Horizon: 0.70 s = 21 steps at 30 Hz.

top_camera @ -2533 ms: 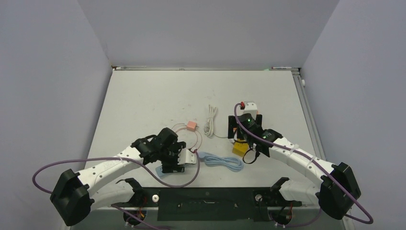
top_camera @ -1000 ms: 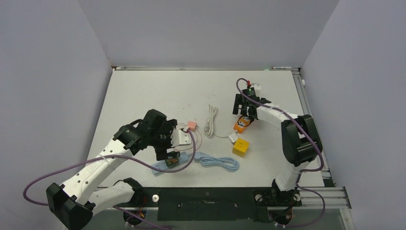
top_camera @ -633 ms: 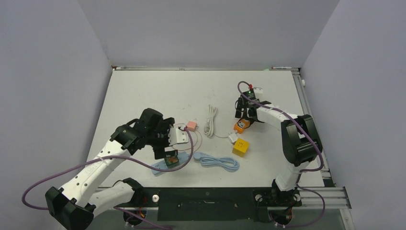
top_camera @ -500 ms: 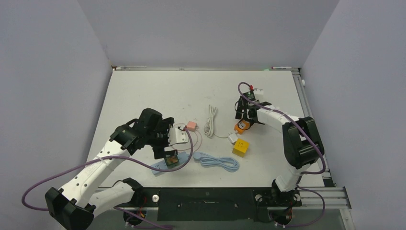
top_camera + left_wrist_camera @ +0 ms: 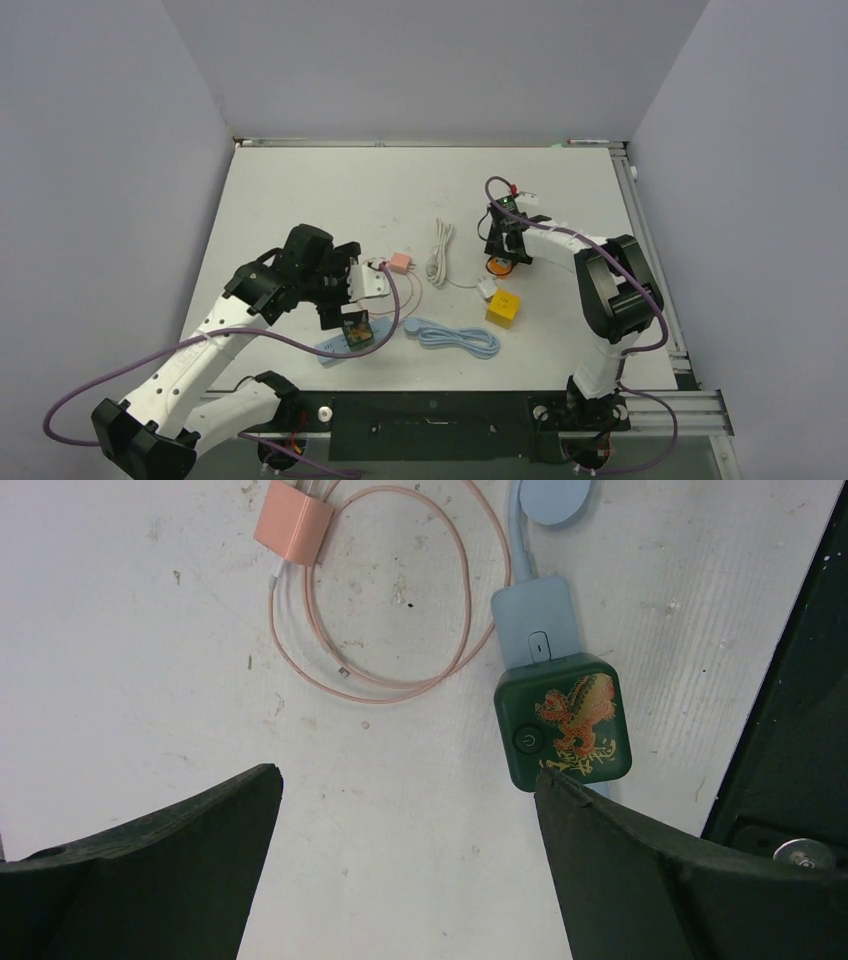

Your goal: Insert the plug

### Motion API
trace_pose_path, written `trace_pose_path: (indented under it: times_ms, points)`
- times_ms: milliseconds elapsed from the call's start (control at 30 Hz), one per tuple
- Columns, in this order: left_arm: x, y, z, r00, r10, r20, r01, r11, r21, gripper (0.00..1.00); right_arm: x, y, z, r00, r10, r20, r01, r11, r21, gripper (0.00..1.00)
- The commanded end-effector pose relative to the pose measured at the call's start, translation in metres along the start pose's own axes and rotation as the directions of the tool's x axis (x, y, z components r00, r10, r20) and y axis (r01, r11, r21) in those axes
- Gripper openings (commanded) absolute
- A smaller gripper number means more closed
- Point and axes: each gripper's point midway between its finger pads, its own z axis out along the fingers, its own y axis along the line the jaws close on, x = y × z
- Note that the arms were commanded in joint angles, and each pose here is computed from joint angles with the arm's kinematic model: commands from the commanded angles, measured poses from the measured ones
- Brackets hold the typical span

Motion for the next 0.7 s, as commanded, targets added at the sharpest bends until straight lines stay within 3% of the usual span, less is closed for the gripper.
trace_pose_path:
  times_ms: [0, 33, 100, 267, 400, 533, 667]
  points:
    - [-0.015, 0.01, -0.006, 0.998, 0.022, 0.066, -0.019, 0.999, -0.038, 0.96, -0.036, 0.0, 0.002, 0.994, 0.08, 0.075, -0.079, 0.997, -0.013, 0.43]
    - [-0.015, 0.01, -0.006, 0.998, 0.02, 0.067, -0.018, 0.999, -0.037, 0.96, -0.049, -0.005, 0.0, 0.99, 0.098, 0.102, -0.098, 0.995, -0.012, 0.31]
    - [-0.016, 0.01, -0.007, 0.997, 0.018, 0.071, -0.015, 0.999, -0.04, 0.96, -0.084, -0.009, -0.01, 0.975, 0.135, 0.179, -0.131, 0.991, -0.031, 0.21]
    - [-0.016, 0.011, -0.009, 0.998, 0.014, 0.068, -0.011, 0.999, -0.048, 0.96, -0.189, -0.002, -0.065, 0.893, 0.189, 0.409, -0.138, 0.979, -0.151, 0.18]
    - [-0.015, 0.011, -0.011, 0.998, 0.012, 0.066, -0.008, 0.999, -0.052, 0.96, -0.255, 0.01, -0.122, 0.815, 0.176, 0.552, -0.043, 0.969, -0.245, 0.16]
    - [-0.013, 0.009, -0.013, 0.998, 0.015, 0.061, -0.011, 0.998, -0.058, 0.96, -0.284, 0.014, -0.173, 0.74, 0.081, 0.668, 0.118, 0.962, -0.248, 0.11]
    - [-0.011, 0.009, -0.015, 0.998, 0.018, 0.06, -0.014, 0.998, -0.064, 0.96, -0.282, 0.004, -0.213, 0.64, -0.081, 0.764, 0.305, 0.939, -0.156, 0.1]
